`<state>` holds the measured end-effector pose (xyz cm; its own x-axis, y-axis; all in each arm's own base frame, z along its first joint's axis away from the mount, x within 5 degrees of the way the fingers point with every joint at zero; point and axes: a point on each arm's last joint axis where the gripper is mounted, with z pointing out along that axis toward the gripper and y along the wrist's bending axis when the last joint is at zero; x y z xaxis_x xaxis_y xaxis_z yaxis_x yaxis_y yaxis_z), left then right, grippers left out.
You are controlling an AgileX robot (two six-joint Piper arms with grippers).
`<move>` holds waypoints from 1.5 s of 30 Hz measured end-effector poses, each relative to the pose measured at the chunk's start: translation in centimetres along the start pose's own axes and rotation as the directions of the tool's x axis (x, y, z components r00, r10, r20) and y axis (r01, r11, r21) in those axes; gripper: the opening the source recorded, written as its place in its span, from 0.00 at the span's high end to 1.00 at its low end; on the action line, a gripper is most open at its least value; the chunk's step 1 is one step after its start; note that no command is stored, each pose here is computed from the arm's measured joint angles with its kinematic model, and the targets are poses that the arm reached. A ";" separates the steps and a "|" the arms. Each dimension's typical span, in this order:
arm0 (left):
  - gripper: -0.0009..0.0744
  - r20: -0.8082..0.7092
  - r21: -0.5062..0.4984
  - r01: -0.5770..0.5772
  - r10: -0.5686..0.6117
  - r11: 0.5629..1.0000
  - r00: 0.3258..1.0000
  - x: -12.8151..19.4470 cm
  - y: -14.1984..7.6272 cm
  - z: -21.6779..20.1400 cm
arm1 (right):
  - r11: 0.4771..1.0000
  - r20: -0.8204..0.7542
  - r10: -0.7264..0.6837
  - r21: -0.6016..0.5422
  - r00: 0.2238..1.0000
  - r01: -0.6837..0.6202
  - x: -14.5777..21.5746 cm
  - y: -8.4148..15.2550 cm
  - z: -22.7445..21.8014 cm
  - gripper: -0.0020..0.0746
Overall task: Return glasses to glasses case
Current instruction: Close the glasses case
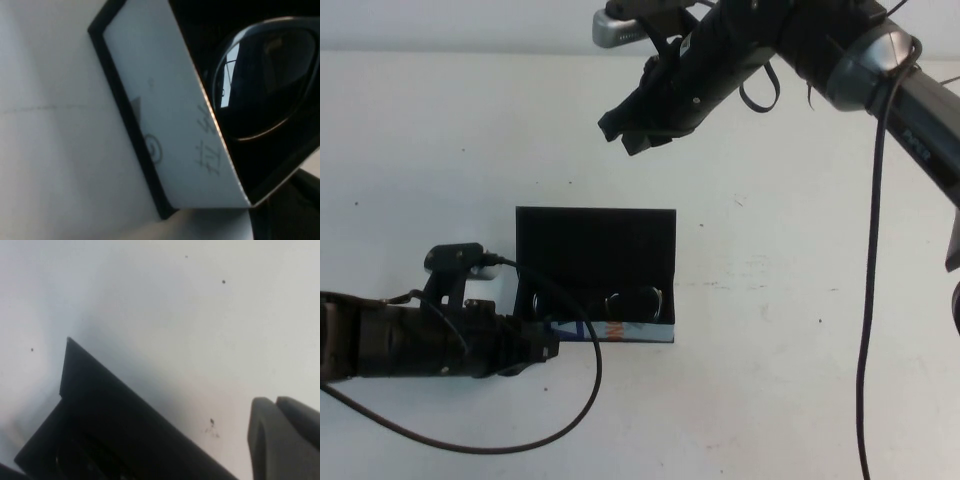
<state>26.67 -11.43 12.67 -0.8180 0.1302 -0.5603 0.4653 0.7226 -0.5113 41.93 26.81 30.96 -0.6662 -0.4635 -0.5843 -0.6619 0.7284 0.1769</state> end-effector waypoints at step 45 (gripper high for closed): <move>0.99 0.000 0.014 -0.007 0.007 1.000 1.000 0.1 0.1 0.4 | 0.992 -0.122 0.062 -0.105 0.991 -0.075 1.0 -0.7 5.7 0.98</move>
<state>26.81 -11.57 12.34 -0.8146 0.1352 -0.5640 0.4758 0.7119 -0.5166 43.69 28.72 25.76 -0.7431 -0.4751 -0.4712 -0.6422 0.7044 0.3024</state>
